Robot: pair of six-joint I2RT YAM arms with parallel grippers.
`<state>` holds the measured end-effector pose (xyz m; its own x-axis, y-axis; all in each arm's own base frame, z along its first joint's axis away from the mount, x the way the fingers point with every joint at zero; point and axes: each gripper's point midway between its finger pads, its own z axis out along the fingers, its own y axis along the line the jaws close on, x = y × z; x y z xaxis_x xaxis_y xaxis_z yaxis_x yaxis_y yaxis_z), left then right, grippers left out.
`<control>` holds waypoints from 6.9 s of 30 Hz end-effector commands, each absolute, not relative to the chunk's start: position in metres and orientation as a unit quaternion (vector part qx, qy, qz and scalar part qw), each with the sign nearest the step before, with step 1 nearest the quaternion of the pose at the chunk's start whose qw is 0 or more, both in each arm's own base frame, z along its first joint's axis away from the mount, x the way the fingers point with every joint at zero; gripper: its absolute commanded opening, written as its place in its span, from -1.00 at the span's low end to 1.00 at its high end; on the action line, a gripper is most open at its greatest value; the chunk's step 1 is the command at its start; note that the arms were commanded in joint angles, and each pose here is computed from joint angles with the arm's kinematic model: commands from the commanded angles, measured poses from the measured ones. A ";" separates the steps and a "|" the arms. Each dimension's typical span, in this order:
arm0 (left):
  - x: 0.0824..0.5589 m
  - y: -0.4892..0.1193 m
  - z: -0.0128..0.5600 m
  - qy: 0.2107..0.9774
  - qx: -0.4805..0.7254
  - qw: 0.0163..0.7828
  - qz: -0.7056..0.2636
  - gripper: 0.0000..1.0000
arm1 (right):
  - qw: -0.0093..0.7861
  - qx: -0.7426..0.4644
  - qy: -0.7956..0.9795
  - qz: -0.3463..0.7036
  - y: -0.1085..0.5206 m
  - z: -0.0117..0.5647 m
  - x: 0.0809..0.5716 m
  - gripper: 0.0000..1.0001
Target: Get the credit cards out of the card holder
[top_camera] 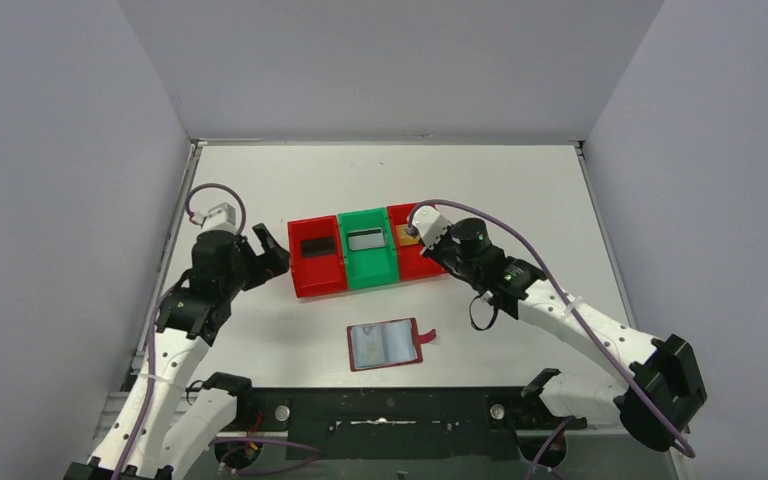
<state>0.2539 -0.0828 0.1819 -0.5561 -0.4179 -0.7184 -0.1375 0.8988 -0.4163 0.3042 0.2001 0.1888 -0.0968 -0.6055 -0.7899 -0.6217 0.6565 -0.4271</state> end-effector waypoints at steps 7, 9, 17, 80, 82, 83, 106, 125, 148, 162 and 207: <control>0.265 -0.058 0.208 0.834 -0.121 0.517 -0.151 0.85 | 0.483 -0.597 0.639 -0.041 0.218 0.183 0.352 -1.00; 0.263 -0.058 0.200 0.833 -0.119 0.519 -0.153 0.85 | 0.486 -0.610 0.625 -0.039 0.220 0.181 0.360 -1.00; 0.253 -0.060 0.197 0.821 -0.114 0.539 -0.147 0.85 | 0.456 -0.674 0.579 -0.049 0.228 0.157 0.393 -1.00; 0.255 -0.064 0.184 0.832 -0.098 0.528 -0.142 0.85 | 0.500 -0.575 0.647 -0.019 0.258 0.140 0.448 0.33; 0.255 -0.064 0.183 0.832 -0.098 0.527 -0.142 0.85 | 0.520 -0.535 0.666 -0.012 0.255 0.152 0.449 0.33; 0.256 -0.064 0.183 0.833 -0.098 0.526 -0.141 0.85 | 0.531 -0.509 0.678 -0.009 0.253 0.159 0.449 0.33; 0.259 -0.059 0.179 0.837 -0.109 0.521 -0.128 0.85 | 0.449 0.039 0.883 0.128 0.244 0.153 0.277 0.64; 0.261 -0.050 0.176 0.838 -0.130 0.519 -0.112 0.85 | 0.334 -0.063 0.925 0.171 0.351 0.073 0.165 0.26; 0.262 -0.050 0.174 0.838 -0.129 0.517 -0.114 0.85 | 0.299 -0.089 0.944 0.110 0.355 0.038 0.156 -0.25; 0.262 -0.050 0.173 0.839 -0.128 0.516 -0.114 0.85 | 0.298 -0.092 0.946 0.086 0.353 0.035 0.158 0.14; 0.191 -0.214 0.164 0.833 -0.009 0.311 -0.458 0.59 | 0.274 0.030 0.892 0.357 0.351 0.070 0.190 -0.85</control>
<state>0.1989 -0.1785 0.1477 -0.7893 -0.3124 -0.5287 0.1825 0.7027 -0.6877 0.1796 0.3289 0.0355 -0.8677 0.1523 -0.4733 -0.1319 0.8473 0.5144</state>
